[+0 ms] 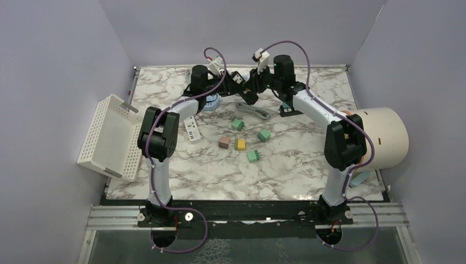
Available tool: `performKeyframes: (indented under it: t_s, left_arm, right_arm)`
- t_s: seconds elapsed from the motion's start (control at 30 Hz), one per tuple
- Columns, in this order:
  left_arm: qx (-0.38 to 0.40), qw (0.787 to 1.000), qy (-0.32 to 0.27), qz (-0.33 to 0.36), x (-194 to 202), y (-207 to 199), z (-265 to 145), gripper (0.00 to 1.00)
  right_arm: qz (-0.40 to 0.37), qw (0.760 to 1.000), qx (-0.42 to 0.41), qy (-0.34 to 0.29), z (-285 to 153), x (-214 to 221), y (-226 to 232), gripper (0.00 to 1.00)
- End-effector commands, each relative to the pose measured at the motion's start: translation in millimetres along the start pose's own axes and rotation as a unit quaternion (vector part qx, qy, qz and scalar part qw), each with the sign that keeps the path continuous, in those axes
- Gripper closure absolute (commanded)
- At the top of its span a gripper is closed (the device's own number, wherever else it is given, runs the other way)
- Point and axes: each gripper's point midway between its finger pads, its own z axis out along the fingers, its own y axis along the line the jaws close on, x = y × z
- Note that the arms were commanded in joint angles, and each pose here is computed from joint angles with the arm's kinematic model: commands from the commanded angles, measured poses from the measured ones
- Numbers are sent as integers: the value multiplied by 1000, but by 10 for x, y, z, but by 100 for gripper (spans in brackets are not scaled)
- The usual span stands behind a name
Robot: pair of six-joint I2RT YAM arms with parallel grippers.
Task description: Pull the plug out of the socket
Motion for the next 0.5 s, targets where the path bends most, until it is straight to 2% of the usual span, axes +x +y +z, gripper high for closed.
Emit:
performKeyframes:
  t_s: [0.0, 0.07, 0.1, 0.17, 0.23, 0.33, 0.43, 0.47]
  left_arm:
    - [-124, 990, -66, 32, -381, 579, -190, 100]
    - [-127, 989, -64, 33, -375, 596, -192, 100]
    - [-128, 989, -65, 35, -381, 594, -194, 100]
    - [-129, 989, -65, 34, -383, 600, -194, 100]
    - [-130, 989, -65, 34, -382, 604, -192, 100]
    - [-132, 989, -65, 33, -382, 623, -185, 100]
    - [-136, 988, -65, 32, -384, 652, -173, 100]
    - [-137, 988, -65, 31, -384, 660, -162, 100]
  right_arm:
    - [91, 988, -75, -100, -581, -694, -163, 99]
    - [149, 967, -180, -98, -690, -644, -37, 99]
    - [159, 964, -191, -88, -688, -604, -13, 99]
    - [138, 978, -136, -72, -588, -536, -66, 99]
    - [72, 995, -32, -54, -484, -498, -135, 99]
    - [-33, 993, 95, -56, -498, -587, -142, 99]
    - [-23, 990, 116, -75, -585, -630, -161, 99]
    - [-8, 992, 99, -80, -596, -652, -165, 99]
